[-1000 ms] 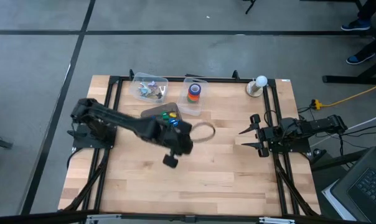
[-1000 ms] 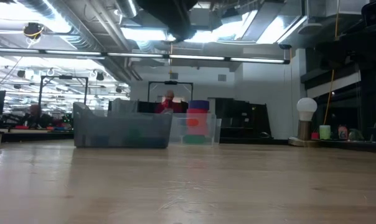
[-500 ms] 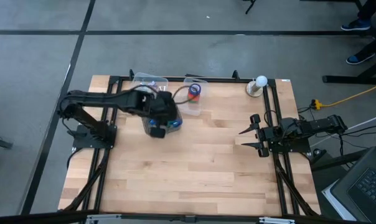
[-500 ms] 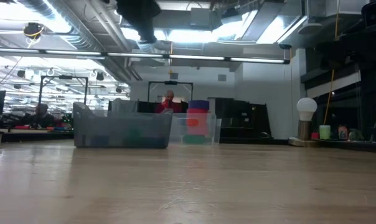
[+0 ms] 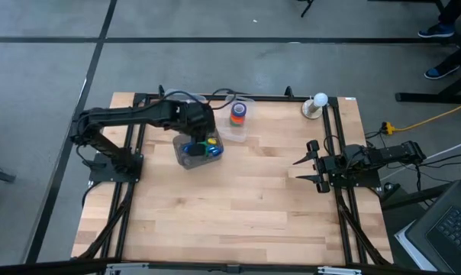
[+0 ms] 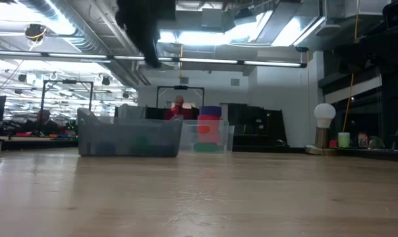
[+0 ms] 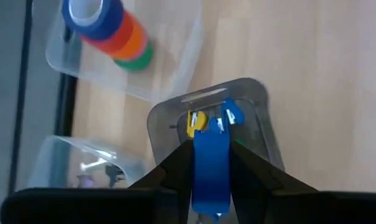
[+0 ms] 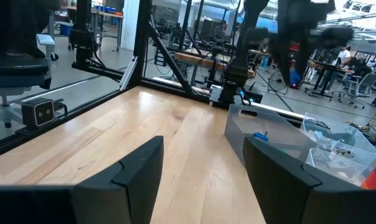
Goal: Pick and place Stapler, Stapler remover, tape
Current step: Put the blue stapler into the black bin, then return to Home Position
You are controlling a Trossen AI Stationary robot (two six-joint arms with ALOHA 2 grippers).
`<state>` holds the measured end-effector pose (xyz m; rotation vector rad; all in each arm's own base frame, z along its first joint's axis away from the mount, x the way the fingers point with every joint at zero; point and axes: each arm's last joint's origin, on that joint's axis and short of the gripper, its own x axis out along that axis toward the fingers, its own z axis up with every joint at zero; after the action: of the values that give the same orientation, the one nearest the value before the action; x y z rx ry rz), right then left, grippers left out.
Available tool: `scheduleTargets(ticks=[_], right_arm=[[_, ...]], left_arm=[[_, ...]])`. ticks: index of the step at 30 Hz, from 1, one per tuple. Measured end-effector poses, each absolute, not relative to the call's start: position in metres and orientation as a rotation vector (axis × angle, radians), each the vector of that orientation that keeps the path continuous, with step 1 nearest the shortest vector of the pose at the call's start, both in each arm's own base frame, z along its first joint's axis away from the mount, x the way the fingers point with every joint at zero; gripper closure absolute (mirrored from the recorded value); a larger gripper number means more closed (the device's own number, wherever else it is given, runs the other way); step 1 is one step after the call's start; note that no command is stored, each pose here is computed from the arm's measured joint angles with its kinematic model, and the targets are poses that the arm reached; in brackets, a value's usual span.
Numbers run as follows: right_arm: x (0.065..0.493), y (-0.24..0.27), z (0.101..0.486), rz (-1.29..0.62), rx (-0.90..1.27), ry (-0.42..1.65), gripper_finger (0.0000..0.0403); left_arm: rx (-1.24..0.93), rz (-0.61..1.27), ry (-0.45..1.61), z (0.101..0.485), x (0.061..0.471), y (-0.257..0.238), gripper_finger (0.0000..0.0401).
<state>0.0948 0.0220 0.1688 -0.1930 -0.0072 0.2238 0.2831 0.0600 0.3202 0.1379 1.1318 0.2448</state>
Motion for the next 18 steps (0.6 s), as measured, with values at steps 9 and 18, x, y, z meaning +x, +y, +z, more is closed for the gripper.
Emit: scheduleTargets(ticks=[9,18], right_arm=[[0.095,0.022,0.169,0.224,-0.193,-0.008,0.0178],[0.095,0.022,0.169,0.224,-0.193,-0.008,0.0178]], left_arm=[[-0.113,0.336,1.14,0.245,0.275,0.084,0.0317],[-0.169,0.375,1.223,0.217,0.261,0.086,0.0299]])
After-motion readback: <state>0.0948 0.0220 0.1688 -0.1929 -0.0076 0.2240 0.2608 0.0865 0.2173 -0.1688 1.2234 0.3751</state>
